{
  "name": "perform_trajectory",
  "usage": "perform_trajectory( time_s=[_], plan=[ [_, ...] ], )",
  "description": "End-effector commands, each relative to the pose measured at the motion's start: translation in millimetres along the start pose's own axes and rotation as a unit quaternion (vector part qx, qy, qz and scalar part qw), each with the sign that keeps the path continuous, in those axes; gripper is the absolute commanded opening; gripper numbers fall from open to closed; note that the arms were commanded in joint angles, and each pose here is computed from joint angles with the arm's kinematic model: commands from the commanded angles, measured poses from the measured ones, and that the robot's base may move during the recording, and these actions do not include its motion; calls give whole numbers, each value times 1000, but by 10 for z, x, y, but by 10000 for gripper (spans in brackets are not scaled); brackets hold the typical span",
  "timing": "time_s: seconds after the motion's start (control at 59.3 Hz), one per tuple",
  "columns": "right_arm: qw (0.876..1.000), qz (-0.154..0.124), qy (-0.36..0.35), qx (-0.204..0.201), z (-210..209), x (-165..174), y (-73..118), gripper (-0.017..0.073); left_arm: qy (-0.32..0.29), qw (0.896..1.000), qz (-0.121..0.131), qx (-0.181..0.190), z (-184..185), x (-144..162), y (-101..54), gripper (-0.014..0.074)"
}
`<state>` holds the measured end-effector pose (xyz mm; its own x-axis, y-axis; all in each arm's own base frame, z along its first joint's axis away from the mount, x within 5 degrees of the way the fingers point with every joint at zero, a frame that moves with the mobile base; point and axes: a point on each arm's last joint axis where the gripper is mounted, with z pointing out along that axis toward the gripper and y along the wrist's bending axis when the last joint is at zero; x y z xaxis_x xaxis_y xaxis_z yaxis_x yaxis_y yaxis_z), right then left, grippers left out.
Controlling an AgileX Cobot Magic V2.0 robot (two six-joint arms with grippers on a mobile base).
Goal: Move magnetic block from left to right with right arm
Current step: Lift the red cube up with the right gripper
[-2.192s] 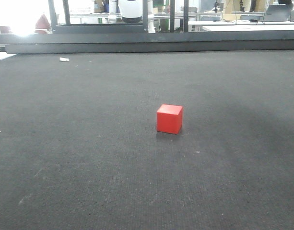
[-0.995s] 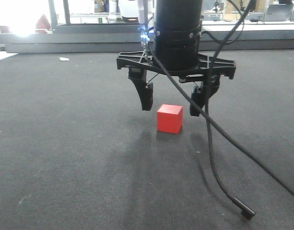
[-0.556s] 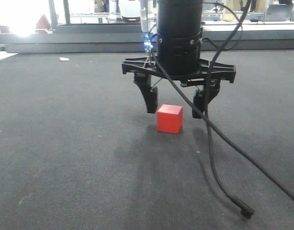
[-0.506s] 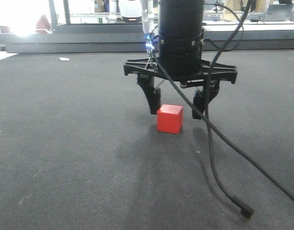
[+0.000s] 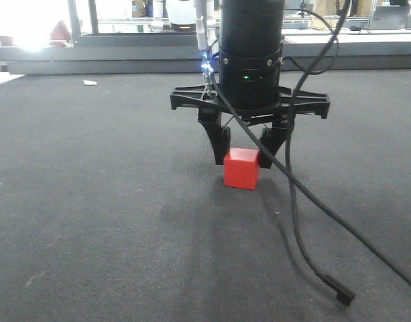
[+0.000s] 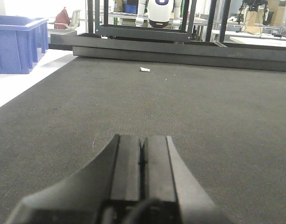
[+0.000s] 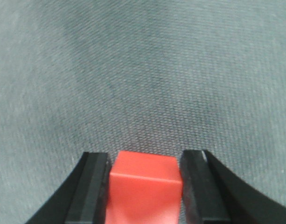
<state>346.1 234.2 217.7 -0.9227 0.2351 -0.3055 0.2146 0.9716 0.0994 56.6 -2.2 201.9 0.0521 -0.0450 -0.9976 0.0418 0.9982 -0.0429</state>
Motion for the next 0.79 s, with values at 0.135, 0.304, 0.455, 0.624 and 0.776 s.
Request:
perform_trajectory(
  time_s=[0.135,0.304,0.455,0.624,0.776],
  plan=[
    [986,-116,-98,-75,-685,-214,12,124,-47,999,-2,4,-12,-60,-4,-116],
    [959,-213,-156,-98,-1024,-270,-55,124,-47,999,-2,4,-12,-60,-4,-116],
    [938,-261,-200,-109,-1290,-286,-164,124,-47,999,-2,4,-12,-60,-4,-116],
    [922,-266,-248,-130,-1437,-208,-410,124,-47,999,-2,4,-12,-60,-4,-116],
    [912,-265,-281,-140,-1522,-68,-681,124,-47,999,-2,4,-12,-60,-4,-116]
  ],
)
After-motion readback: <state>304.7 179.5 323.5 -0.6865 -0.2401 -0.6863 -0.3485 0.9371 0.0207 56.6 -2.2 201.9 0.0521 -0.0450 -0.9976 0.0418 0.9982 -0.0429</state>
